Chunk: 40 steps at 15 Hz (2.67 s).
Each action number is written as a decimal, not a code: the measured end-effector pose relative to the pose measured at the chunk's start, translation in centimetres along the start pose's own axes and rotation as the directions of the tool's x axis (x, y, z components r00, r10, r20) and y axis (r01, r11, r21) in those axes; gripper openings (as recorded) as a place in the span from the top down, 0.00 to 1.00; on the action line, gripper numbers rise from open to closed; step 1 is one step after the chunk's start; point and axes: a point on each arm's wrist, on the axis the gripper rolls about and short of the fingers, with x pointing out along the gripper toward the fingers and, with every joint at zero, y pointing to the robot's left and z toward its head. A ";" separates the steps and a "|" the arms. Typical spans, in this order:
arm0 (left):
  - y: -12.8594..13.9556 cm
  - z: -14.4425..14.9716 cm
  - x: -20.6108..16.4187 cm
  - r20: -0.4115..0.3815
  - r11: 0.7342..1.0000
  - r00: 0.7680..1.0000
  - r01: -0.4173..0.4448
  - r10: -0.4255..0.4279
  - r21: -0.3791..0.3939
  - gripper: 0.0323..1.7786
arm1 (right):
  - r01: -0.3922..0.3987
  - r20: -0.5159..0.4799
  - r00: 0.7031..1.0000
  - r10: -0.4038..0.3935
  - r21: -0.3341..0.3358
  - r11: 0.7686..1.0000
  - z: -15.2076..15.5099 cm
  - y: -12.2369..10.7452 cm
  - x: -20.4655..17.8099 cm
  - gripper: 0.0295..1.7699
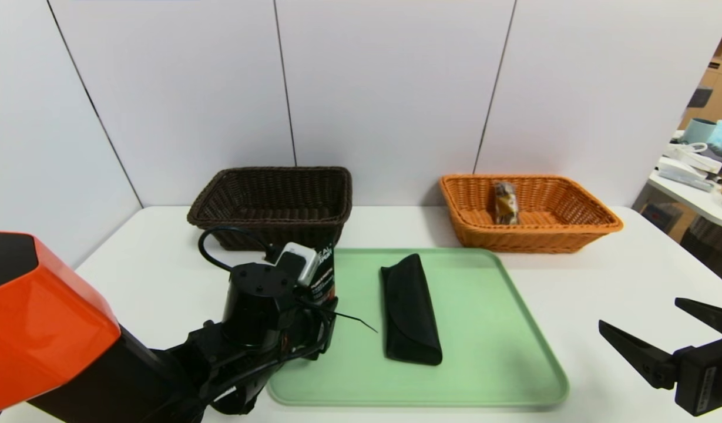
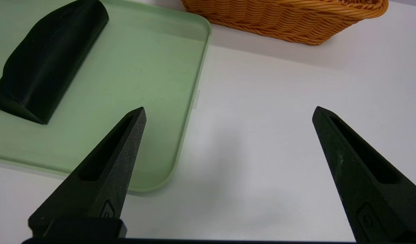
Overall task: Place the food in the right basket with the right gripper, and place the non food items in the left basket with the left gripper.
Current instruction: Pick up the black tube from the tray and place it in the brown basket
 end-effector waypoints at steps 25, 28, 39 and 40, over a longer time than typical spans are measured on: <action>6.6 9.7 -2.1 0.275 0.973 0.934 -0.227 0.227 -0.032 0.55 | -0.003 -0.011 1.000 0.003 -0.018 1.000 -0.5 0.0 -0.1 0.04; 7.5 10.9 -1.3 0.284 0.969 0.927 -0.244 0.246 -0.044 0.55 | -0.004 -0.013 1.000 0.003 -0.021 1.000 -0.5 0.0 -0.1 0.04; 11.6 11.3 5.4 0.157 0.952 0.939 -0.303 0.305 -0.039 0.55 | -0.004 -0.016 1.000 0.004 -0.024 1.000 -0.5 0.0 0.0 0.04; 11.8 11.0 6.2 0.136 0.951 0.942 -0.306 0.308 -0.036 0.55 | -0.003 -0.017 1.000 0.003 -0.025 1.000 -0.5 0.0 0.0 0.04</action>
